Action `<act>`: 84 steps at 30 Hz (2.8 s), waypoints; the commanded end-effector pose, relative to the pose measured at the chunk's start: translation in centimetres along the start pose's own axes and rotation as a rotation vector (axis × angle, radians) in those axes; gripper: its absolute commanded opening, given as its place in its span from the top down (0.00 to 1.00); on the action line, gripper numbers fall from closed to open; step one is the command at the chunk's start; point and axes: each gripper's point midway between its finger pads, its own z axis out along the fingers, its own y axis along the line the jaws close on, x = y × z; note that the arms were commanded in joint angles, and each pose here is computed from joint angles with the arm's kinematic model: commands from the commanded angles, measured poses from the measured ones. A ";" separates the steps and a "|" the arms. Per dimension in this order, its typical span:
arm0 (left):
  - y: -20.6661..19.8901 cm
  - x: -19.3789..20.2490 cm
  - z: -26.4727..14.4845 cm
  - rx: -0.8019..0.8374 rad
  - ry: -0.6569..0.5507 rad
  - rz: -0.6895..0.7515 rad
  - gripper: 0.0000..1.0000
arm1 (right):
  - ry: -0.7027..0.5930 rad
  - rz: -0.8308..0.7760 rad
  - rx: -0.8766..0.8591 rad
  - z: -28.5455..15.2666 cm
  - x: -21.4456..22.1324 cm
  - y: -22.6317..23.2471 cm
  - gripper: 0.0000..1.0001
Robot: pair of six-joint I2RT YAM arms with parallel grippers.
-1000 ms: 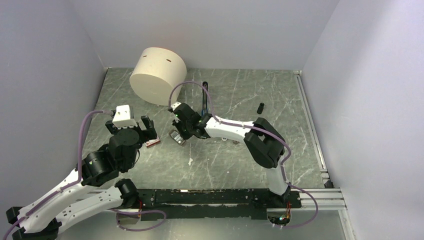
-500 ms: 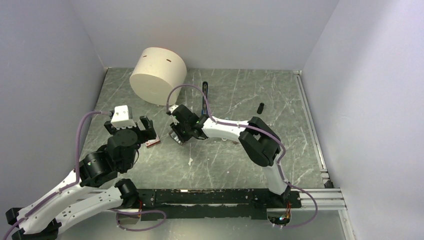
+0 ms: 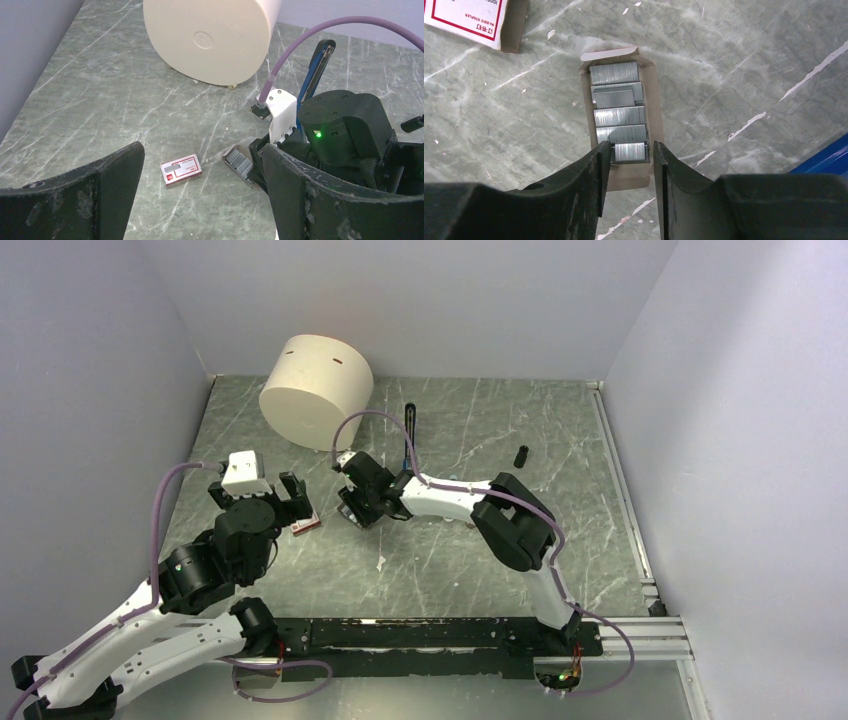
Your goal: Load the staples into the stapler
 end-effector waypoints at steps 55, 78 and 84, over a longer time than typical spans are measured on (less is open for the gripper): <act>-0.9 -0.7 -0.3 0.054 -0.010 -0.029 0.08 | 0.006 0.105 0.034 -8.4 8.6 -1.3 0.72; -1.2 -0.6 -0.2 0.063 -0.007 -0.020 0.08 | -0.042 0.332 0.289 -9.0 6.8 -3.9 0.49; -1.3 -0.7 -0.4 0.082 -0.011 -0.026 0.08 | 0.018 0.374 0.480 -9.0 9.3 -4.4 0.50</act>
